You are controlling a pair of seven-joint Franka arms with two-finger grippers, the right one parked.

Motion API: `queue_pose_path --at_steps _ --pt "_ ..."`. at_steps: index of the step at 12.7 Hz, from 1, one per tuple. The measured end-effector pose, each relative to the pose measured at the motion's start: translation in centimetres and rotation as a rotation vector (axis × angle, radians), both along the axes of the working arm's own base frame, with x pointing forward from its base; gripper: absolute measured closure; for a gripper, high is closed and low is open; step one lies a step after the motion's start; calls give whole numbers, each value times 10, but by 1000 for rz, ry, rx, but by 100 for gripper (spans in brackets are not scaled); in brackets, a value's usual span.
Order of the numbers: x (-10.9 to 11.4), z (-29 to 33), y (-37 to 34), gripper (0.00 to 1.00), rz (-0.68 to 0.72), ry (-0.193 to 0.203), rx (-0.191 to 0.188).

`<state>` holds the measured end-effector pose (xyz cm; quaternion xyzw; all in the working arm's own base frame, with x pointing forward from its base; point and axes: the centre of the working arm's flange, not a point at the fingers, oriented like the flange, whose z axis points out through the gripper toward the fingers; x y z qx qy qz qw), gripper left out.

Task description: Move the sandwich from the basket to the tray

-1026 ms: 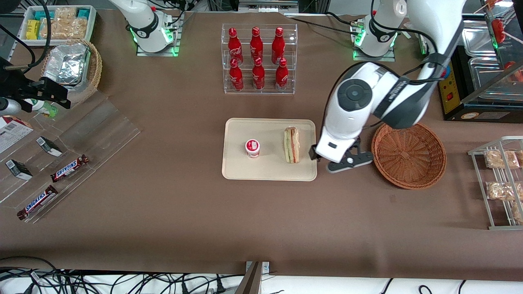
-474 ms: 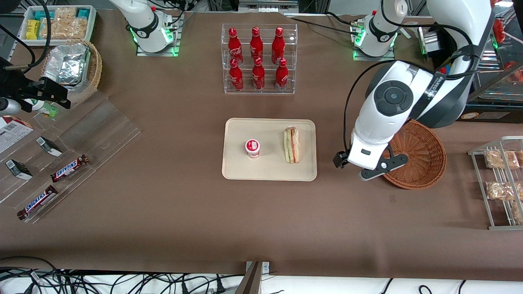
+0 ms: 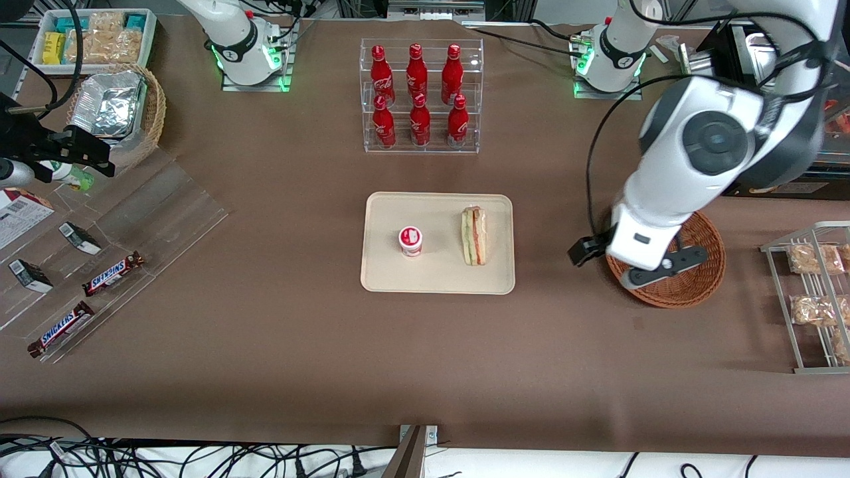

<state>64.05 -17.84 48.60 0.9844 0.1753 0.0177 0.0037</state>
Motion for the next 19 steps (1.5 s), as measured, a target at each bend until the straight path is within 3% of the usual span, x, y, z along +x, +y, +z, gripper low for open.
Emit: queue_pose_path --at_steps 5,9,19 --pt "-20 56 67 0 -148 45 -38" --pt "-32 78 80 0 -313 37 -24" --pt "-41 93 106 0 -346 52 -7"
